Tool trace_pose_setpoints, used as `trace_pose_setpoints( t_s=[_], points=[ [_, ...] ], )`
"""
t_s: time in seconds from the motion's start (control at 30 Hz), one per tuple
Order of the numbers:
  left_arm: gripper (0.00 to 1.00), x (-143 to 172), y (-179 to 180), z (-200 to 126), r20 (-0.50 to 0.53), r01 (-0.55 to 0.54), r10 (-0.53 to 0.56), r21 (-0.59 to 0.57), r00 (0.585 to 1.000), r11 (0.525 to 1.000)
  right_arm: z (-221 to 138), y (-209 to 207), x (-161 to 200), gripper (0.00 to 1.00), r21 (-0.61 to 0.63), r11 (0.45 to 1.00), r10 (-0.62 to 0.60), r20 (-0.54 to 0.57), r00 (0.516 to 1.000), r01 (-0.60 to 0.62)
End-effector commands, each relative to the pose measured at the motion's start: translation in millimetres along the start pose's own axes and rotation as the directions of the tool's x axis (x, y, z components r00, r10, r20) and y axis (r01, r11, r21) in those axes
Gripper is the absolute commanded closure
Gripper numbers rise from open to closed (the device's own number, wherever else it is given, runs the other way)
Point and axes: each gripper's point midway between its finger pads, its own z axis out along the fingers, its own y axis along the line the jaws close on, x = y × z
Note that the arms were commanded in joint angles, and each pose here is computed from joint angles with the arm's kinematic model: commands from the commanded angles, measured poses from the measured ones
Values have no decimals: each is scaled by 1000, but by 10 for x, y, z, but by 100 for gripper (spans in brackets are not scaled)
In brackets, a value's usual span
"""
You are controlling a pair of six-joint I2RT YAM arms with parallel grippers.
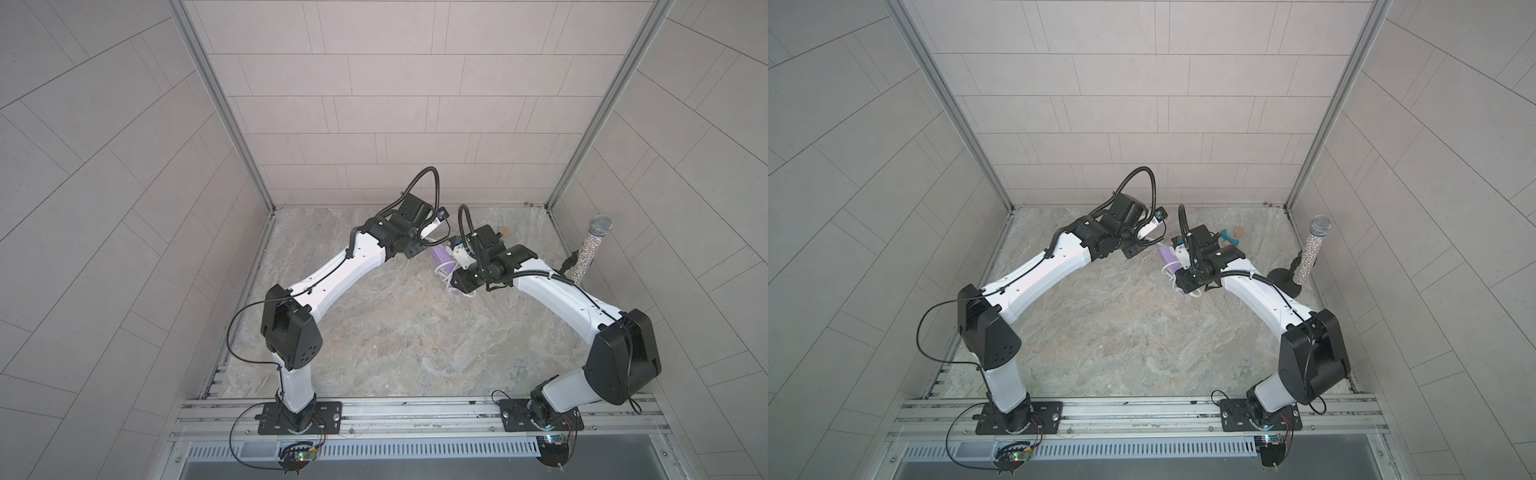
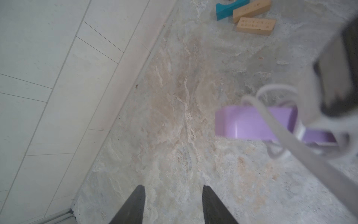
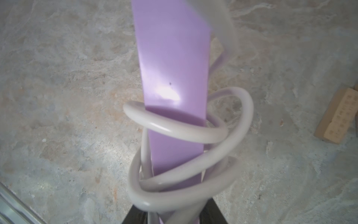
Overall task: Wrap the cord around the power strip
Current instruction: Wrap the power cord around the power strip.
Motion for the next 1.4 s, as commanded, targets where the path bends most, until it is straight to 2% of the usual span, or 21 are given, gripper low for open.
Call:
trace_pose_setpoints(
  t_s=[0.0,0.17,0.27,0.37,0.47,0.6,0.7,0.8,0.93,1.1,1.23,1.37],
  points=[
    [86,18,-89,-315,58,93,-96,53,994,994,-168,-187,-258,100,18,988,150,167,974,-156],
    [84,182,-440,-348,100,145,-167,196,981,970,-423,-253,-504,100,-37,980,198,353,914,-198],
    [82,299,-612,-307,110,163,-196,257,974,953,-674,-205,-685,100,-130,974,224,498,838,-184],
    [79,352,-714,-256,129,189,-238,309,963,932,-942,-93,-811,100,-222,967,239,621,746,-126],
    [77,362,-743,-178,146,225,-292,359,945,906,-1139,121,-860,100,-307,952,233,672,703,-22],
    [75,354,-728,-37,175,235,-325,399,929,886,-1251,396,-804,100,-434,898,256,656,710,76],
    [74,318,-770,26,204,204,-316,431,927,879,-1370,495,-751,100,-480,868,283,684,672,124],
    [72,289,-825,53,227,185,-318,465,921,866,-1386,530,-687,100,-508,851,307,687,658,132],
    [66,388,-916,144,209,186,-318,482,925,856,-1359,552,-614,100,-531,838,326,672,665,126],
    [60,539,-927,274,202,192,-306,442,930,876,-1440,609,-626,100,-574,803,360,679,640,157],
    [58,560,-893,337,226,193,-307,417,925,888,-1407,640,-582,100,-607,777,384,665,640,165],
    [56,550,-864,311,253,207,-334,423,908,882,-1372,603,-556,100,-597,788,380,662,646,149]
  ],
)
